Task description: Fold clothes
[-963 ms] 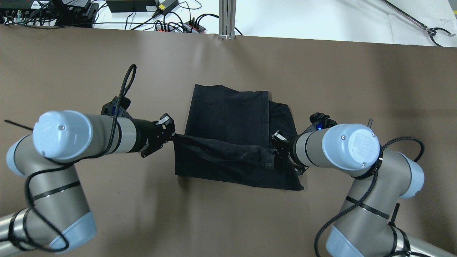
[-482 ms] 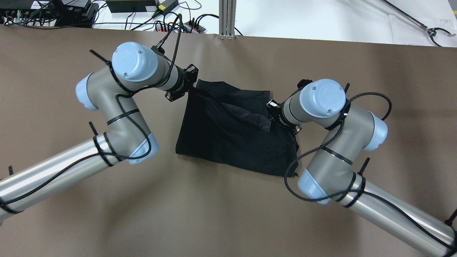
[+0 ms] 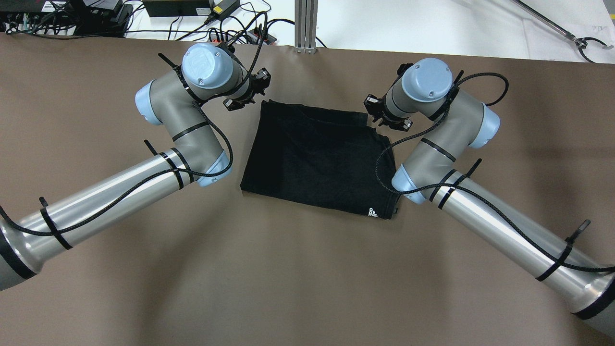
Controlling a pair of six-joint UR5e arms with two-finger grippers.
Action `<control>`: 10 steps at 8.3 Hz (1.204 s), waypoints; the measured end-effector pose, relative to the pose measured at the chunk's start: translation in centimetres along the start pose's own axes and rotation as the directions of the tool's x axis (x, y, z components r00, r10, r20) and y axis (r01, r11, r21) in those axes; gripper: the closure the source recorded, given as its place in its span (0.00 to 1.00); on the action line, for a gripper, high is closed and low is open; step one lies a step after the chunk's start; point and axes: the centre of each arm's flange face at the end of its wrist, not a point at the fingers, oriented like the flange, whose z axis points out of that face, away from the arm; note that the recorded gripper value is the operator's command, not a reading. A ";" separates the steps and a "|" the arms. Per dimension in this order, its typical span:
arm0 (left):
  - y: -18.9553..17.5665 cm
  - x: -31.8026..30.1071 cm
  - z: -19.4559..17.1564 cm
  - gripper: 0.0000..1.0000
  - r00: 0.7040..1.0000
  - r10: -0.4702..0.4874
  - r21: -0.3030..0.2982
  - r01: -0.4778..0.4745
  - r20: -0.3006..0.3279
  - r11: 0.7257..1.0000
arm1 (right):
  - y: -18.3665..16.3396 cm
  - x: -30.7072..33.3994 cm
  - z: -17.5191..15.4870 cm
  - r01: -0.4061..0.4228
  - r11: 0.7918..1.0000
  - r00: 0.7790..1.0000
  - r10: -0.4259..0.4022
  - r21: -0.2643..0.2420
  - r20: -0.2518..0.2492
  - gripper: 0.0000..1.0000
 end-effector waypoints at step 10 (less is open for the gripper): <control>-20.0 -12.1 -7.9 0.06 0.814 0.542 0.000 -0.554 0.208 0.833 | -11.7 12.4 -3.3 0.655 0.754 0.753 -0.647 0.050 -0.120 0.05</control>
